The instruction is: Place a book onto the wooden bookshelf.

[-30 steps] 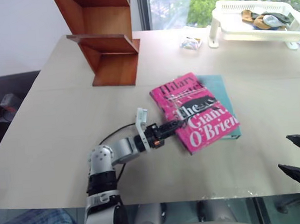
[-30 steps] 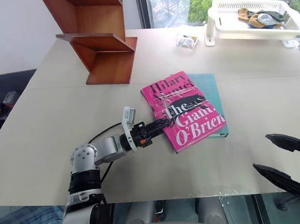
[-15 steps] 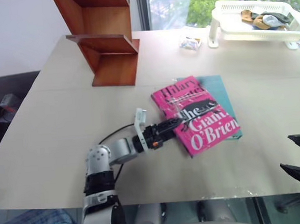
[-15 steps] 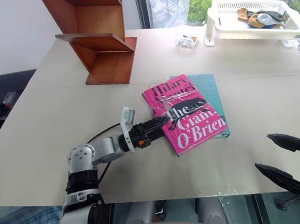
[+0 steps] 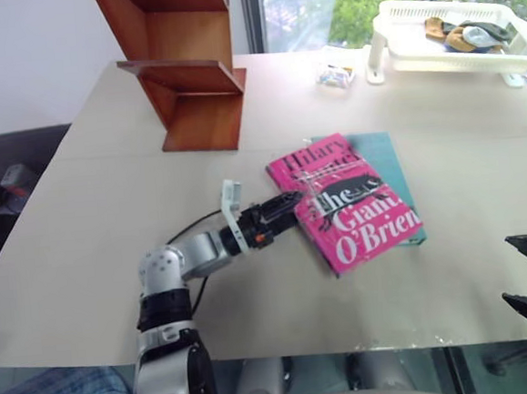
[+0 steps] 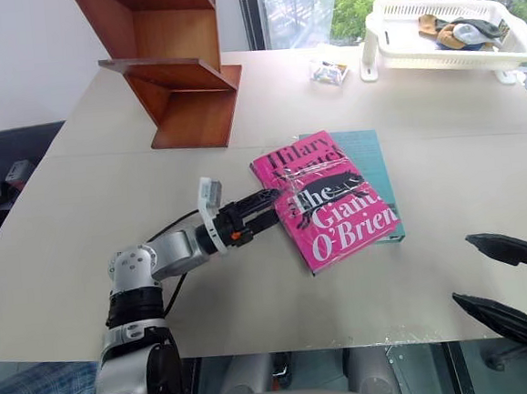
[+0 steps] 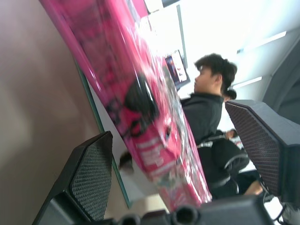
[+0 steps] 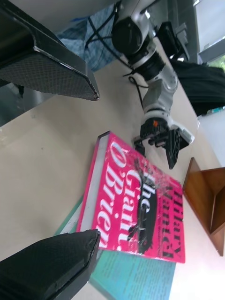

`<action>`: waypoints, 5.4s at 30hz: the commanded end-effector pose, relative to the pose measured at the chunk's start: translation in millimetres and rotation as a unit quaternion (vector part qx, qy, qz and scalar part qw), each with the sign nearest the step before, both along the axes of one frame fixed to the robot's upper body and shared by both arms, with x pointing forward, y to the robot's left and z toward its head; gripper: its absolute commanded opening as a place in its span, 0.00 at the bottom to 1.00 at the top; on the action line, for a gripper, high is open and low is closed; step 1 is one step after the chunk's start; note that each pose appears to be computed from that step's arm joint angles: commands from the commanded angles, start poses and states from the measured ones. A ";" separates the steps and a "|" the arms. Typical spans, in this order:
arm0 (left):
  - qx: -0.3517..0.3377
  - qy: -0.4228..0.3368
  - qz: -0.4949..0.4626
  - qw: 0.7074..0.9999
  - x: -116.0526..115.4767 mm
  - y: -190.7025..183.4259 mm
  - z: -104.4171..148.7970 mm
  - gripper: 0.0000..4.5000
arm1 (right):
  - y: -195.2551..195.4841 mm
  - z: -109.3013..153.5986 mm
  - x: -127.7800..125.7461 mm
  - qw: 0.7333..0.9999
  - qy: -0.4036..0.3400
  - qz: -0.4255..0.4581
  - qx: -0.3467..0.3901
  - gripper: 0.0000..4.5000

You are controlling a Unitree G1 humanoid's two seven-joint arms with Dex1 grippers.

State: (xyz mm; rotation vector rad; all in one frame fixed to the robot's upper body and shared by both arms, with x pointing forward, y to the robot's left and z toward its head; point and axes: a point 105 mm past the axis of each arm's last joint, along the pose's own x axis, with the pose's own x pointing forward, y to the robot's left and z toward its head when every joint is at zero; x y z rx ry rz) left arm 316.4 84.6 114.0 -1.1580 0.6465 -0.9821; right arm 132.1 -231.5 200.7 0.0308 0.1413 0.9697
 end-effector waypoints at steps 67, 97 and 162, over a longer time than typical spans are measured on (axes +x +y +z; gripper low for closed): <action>0.588 -0.792 0.101 0.131 44.5 72.8 292.4 0.03 | -35.8 30.6 60.2 0.993 -0.085 0.010 0.083 1.00; 0.755 -0.620 -0.066 0.201 77.0 125.7 273.6 0.03 | -35.4 21.5 78.1 0.993 -0.081 0.026 0.082 1.00; 0.445 -0.425 0.017 0.788 -24.4 113.5 14.4 0.98 | -115.1 -83.2 77.1 0.989 0.002 -0.132 -0.069 1.00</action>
